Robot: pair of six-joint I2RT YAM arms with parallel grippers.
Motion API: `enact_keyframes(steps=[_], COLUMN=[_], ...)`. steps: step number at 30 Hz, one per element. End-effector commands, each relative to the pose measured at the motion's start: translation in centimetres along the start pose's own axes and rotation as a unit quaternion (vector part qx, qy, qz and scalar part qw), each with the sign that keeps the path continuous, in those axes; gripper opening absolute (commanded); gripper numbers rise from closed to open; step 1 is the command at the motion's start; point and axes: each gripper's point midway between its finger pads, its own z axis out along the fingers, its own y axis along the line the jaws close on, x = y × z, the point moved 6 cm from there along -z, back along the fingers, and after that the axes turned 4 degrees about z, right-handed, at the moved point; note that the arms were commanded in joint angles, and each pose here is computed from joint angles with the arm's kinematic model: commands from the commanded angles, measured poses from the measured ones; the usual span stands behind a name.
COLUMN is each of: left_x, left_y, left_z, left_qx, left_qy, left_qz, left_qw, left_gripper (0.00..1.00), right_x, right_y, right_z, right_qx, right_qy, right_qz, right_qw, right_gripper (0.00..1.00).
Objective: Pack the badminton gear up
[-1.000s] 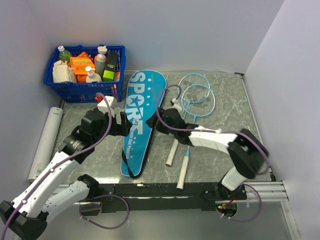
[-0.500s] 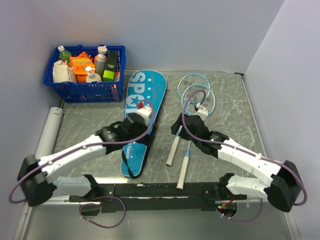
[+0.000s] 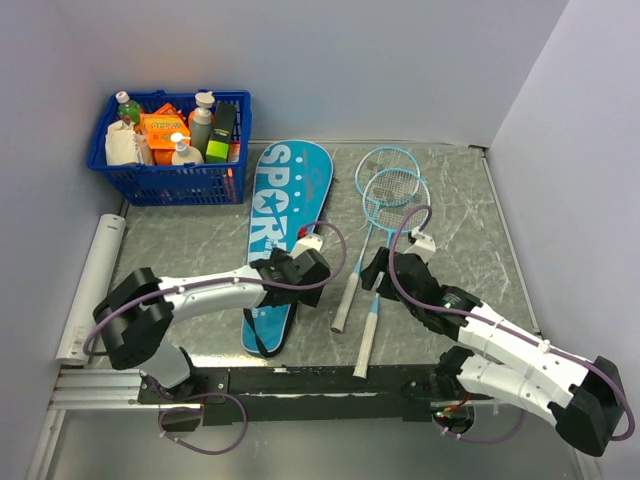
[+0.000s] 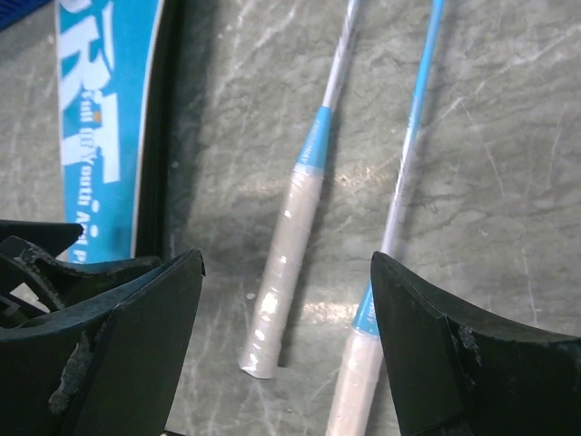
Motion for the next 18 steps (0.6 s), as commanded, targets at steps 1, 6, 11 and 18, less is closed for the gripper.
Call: enact_keyframes(steps=[1,6,11,18], left_x=[-0.4,0.5,0.9,1.5], left_y=[-0.8,-0.7,-0.4,-0.2], left_z=[0.3,0.5,0.4,0.6], left_qx=[-0.027,-0.025,-0.022,-0.022], left_qy=[-0.01,-0.02,-0.022,-0.02], left_qz=[-0.008,-0.018,-0.015,-0.01], left_qw=[1.0,0.999,0.999,0.999], left_gripper=[0.96,0.97,0.79,0.65], right_x=[0.3,0.8,1.1,1.4], right_y=[-0.6,-0.8,-0.8,-0.7], right_z=[0.1,0.1,0.2,0.5], right_qx=[0.003,-0.003,-0.009,-0.01], right_qy=[0.0,0.007,0.011,0.02], right_qz=[-0.003,0.001,0.004,0.007], right_qw=[1.0,1.0,1.0,1.0], right_gripper=[0.82,0.81,0.79,0.77])
